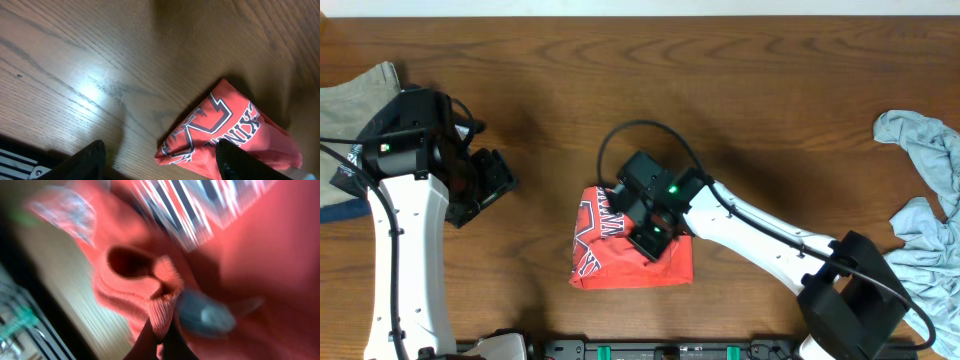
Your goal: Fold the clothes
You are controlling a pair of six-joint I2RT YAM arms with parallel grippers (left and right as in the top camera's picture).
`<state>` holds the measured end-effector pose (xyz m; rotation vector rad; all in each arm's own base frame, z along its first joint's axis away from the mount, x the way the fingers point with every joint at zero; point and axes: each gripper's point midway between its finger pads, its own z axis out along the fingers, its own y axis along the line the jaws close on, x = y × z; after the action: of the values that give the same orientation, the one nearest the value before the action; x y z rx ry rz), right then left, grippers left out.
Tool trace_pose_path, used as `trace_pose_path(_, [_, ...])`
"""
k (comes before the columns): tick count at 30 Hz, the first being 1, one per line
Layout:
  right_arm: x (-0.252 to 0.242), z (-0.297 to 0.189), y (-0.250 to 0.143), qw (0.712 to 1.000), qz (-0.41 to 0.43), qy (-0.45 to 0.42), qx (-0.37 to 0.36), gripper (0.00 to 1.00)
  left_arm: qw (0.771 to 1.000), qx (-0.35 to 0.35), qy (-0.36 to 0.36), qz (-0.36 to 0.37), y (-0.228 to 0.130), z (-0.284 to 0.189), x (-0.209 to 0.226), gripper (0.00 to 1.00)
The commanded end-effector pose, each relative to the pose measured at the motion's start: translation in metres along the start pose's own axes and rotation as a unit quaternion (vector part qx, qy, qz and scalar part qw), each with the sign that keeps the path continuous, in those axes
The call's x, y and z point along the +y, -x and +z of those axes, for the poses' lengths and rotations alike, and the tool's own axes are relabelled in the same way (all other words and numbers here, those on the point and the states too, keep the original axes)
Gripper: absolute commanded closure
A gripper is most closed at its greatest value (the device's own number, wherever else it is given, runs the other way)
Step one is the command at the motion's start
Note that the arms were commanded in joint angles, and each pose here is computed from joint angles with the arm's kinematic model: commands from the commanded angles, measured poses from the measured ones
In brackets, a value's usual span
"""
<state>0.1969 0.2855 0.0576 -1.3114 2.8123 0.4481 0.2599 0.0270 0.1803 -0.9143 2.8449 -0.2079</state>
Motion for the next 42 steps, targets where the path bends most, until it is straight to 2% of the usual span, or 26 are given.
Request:
trace_pose_path(1, [-0.050,-0.007,-0.028,0.989,0.052,-0.123,0.057,0.99,1.000,-0.004,-0.001,0.011,0.003,-0.003,0.000,0.28])
trace_pose_path(5, [-0.068,-0.022,-0.071,0.976,0.086,-0.142,0.140,0.99,1.000,-0.005,-0.001,0.011,0.003,-0.003,0.000,0.28])
trace_pose_path(7, [-0.073,-0.026,-0.082,0.972,0.102,-0.140,0.159,0.99,1.000,-0.005,-0.001,0.011,0.003,-0.003,0.000,0.28])
trace_pose_path(8, [-0.075,-0.028,-0.085,0.971,0.108,-0.139,0.163,0.90,1.000,-0.005,-0.001,0.011,0.003,-0.003,0.000,0.28])
trace_pose_path(9, [-0.077,-0.029,-0.086,0.970,0.114,-0.138,0.163,0.66,1.000,-0.005,-0.001,0.011,0.003,-0.003,0.000,0.28])
trace_pose_path(10, [-0.079,-0.029,-0.086,0.970,0.121,-0.139,0.162,0.53,1.000,-0.005,-0.001,0.011,0.003,-0.003,0.000,0.28])
trace_pose_path(11, [-0.081,-0.030,-0.086,0.969,0.123,-0.139,0.162,0.50,1.000,-0.004,-0.001,0.011,0.002,-0.003,0.000,0.28])
trace_pose_path(19, [-0.096,-0.041,-0.082,0.966,0.167,-0.143,0.139,0.61,1.000,0.008,-0.004,0.016,-0.003,0.000,0.000,0.27])
trace_pose_path(24, [-0.112,-0.068,-0.055,0.965,0.207,-0.147,0.063,0.58,0.996,0.041,-0.052,0.065,-0.013,0.006,-0.019,0.27])
trace_pose_path(25, [-0.114,-0.072,-0.049,0.966,0.213,-0.143,0.045,0.55,0.994,0.046,-0.057,0.077,-0.015,0.008,-0.022,0.27])
trace_pose_path(27, [-0.111,-0.076,-0.038,0.969,0.218,-0.116,0.014,0.47,0.992,0.055,-0.058,0.094,-0.019,0.012,-0.027,0.26])
trace_pose_path(28, [-0.105,-0.074,-0.031,0.972,0.221,-0.086,0.000,0.46,0.990,0.059,-0.060,0.109,-0.022,0.014,-0.032,0.26])
trace_pose_path(30, [-0.086,-0.072,-0.019,0.977,0.209,-0.022,-0.017,0.49,0.986,0.066,-0.066,0.140,-0.027,0.018,-0.043,0.26])
trace_pose_path(34, [-0.038,-0.069,-0.007,0.985,0.136,0.105,-0.029,0.51,0.973,0.073,-0.072,0.205,-0.037,0.031,-0.071,0.23])
trace_pose_path(37, [-0.023,-0.063,-0.014,0.985,0.123,0.119,-0.010,0.50,0.962,0.084,-0.072,0.250,-0.047,0.047,-0.092,0.22])
trace_pose_path(42, [-0.006,-0.049,-0.036,0.984,0.118,0.126,0.036,0.46,0.949,0.122,-0.050,0.287,-0.060,0.083,-0.109,0.22])
